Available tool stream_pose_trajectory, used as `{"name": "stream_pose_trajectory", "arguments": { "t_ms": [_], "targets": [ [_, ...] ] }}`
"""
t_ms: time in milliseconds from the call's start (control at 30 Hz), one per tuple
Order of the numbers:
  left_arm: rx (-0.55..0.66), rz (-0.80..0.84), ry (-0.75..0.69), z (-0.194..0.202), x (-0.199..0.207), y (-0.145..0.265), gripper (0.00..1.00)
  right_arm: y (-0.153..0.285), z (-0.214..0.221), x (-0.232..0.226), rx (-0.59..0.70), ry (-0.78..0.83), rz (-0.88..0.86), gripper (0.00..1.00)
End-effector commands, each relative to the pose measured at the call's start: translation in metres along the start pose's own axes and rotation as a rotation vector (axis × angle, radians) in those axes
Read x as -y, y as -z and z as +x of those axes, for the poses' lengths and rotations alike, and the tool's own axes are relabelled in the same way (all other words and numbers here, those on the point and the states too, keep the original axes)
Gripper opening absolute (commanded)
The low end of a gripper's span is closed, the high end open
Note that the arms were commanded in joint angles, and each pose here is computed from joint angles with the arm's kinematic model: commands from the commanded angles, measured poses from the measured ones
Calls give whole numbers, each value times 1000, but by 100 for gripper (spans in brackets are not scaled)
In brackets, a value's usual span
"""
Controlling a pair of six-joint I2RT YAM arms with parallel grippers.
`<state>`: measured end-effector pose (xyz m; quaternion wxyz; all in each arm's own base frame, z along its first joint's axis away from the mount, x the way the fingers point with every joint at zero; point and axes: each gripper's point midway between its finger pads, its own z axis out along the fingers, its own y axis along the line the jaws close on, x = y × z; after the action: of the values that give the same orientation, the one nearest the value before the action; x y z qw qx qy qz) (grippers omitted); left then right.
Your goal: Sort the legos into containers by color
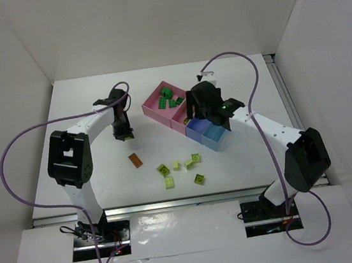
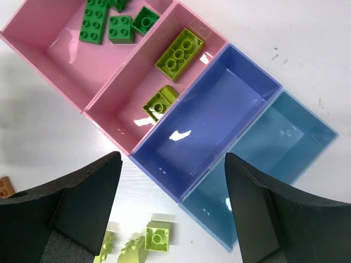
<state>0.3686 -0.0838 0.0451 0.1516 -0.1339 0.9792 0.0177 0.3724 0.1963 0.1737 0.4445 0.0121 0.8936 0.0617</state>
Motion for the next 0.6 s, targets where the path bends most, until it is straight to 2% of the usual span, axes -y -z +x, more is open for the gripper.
{"name": "stream_pose_trajectory", "arguments": {
  "t_ms": [0, 100, 133, 233, 267, 400, 500, 567],
  "targets": [
    [125, 234, -110, -24, 54, 70, 26, 19, -6, 14, 37, -35, 44, 83],
    [171, 377, -202, -21, 105, 105, 27, 30, -13, 26, 67, -55, 80, 83],
    [154, 417, -232, -11, 126, 109, 27, 32, -9, 31, 64, -64, 97, 83],
    [174, 492, -263, -17, 162, 125, 27, 42, -1, 44, 70, -103, 129, 83],
    [151, 495, -283, -10, 178, 118, 27, 50, -3, 49, 86, -108, 135, 83],
    [186, 541, -322, -17, 226, 123, 30, 67, 11, 58, 77, -134, 116, 83],
    [182, 526, -330, -22, 250, 108, 32, 74, 41, 48, -15, -107, 13, 83],
    [166, 489, -328, -21, 255, 97, 39, 77, 69, 39, -87, -72, -60, 83]
  ]
}}
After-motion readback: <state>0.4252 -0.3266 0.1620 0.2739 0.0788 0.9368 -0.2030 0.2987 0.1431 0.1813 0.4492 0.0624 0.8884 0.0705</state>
